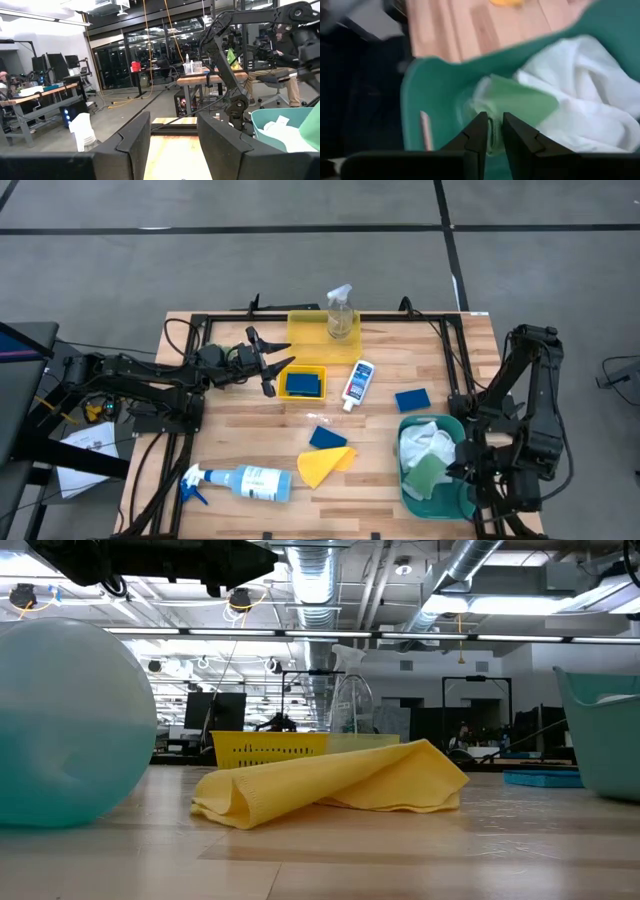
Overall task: Pick & Place Kitchen Items
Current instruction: Put the green cloth into the green bin, then put the blue sponge into the bottom yellow bin
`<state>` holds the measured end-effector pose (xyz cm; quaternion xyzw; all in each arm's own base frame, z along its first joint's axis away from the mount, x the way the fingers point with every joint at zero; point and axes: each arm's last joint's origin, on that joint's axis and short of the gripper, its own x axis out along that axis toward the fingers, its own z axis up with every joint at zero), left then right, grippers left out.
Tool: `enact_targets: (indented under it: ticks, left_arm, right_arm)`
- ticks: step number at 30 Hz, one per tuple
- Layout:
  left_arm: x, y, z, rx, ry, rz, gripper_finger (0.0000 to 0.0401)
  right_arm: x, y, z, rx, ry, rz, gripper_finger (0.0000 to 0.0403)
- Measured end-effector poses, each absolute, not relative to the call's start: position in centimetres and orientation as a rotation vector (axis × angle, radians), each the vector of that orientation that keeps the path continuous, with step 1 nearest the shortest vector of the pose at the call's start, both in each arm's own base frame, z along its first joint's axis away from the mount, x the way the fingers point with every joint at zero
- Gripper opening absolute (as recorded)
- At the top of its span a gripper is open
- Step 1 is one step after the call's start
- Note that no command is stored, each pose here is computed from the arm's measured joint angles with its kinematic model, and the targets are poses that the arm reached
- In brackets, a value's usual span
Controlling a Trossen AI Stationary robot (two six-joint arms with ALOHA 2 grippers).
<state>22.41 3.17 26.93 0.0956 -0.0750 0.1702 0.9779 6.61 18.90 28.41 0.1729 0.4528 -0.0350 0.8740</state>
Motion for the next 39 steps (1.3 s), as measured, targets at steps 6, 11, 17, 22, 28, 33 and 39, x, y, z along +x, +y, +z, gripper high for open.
enact_targets:
  ticks: [6, 11, 17, 22, 28, 33, 39]
  left_arm:
    - [22.4, 3.2, 26.9, 0.193, -0.151, 0.343, 0.0159]
    - [22.4, 3.2, 26.9, 0.193, -0.151, 0.343, 0.0159]
    - [22.4, 3.2, 26.9, 0.193, -0.151, 0.343, 0.0159]
    - [22.4, 3.2, 26.9, 0.193, -0.151, 0.343, 0.0159]
    - [22.4, 3.2, 26.9, 0.193, -0.151, 0.343, 0.0159]
    - [22.4, 3.2, 26.9, 0.193, -0.152, 0.342, 0.0159]
    - [22.4, 3.2, 26.9, 0.193, -0.151, 0.342, 0.0159]
  right_arm:
    - [7.0, 19.3, 30.7, 0.385, 0.832, -0.025, 0.0054]
    - [7.1, 19.4, 31.5, 0.371, 0.789, -0.005, 0.0054]
    - [7.5, 19.2, 31.5, 0.333, 0.784, -0.01, 0.0054]
    - [8.3, 18.9, 31.5, 0.26, 0.777, -0.011, 0.0054]
    - [10.1, 18.0, 31.5, 0.075, 0.768, -0.012, 0.0054]
    - [12.2, 16.8, 31.6, -0.113, 0.747, -0.031, 0.0054]
    - [15.0, 15.5, 32.2, -0.224, 0.646, -0.12, 0.0054]
